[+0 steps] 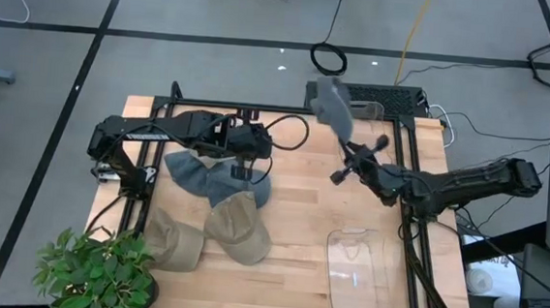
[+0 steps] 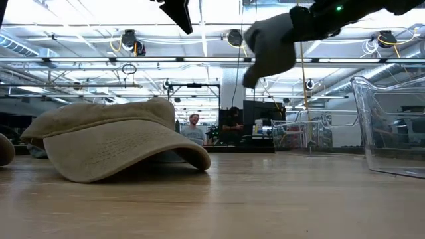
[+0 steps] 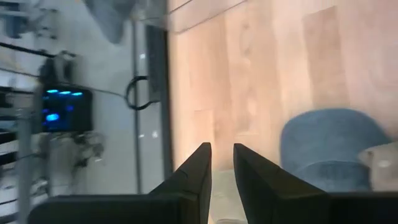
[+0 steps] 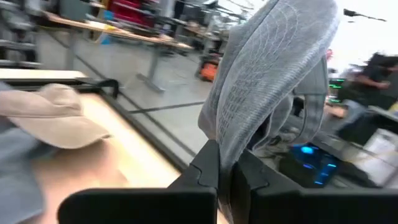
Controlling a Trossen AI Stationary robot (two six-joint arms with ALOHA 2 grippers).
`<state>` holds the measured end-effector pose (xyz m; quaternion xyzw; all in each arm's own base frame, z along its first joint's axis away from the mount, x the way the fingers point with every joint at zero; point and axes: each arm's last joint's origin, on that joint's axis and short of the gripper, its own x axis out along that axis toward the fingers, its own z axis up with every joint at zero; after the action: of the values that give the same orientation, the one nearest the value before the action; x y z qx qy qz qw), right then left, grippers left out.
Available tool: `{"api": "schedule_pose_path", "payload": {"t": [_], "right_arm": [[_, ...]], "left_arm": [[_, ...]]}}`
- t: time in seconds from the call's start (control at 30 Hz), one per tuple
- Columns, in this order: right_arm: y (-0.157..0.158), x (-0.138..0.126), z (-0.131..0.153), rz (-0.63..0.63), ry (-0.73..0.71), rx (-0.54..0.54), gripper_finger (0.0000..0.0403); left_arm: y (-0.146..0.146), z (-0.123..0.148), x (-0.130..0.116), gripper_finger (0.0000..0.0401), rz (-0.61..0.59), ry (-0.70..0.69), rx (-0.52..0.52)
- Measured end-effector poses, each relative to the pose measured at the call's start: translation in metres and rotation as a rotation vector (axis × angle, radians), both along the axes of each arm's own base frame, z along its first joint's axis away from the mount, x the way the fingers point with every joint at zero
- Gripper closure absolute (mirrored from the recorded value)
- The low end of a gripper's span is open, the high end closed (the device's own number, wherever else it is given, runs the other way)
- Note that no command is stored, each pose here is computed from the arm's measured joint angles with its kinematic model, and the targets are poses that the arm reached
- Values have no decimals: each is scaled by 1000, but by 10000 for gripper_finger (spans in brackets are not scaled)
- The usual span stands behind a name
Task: Pick & Place hat
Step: Put the bottom blue cap into the top transparent bin
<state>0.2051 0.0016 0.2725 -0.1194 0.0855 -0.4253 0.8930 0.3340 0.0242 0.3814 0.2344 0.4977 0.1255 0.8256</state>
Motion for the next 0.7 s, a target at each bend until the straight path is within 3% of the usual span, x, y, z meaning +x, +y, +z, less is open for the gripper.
{"api": "schedule_pose_path", "payload": {"t": [0.13, 0.3, 0.53, 0.7], "right_arm": [[5, -6, 3, 33, -51, 4, 403], [9, -16, 9, 58, -142, -55, 403], [5, -45, -5, -8, -321, -61, 403], [3, -53, -25, -25, -354, -45, 403]], "left_arm": [[13, -1, 9, 325, -24, -103, -99], [40, -12, 20, 325, -96, -196, -148], [90, -46, 29, 325, -132, -433, -339], [103, -67, 33, 325, -149, -585, -322]]}}
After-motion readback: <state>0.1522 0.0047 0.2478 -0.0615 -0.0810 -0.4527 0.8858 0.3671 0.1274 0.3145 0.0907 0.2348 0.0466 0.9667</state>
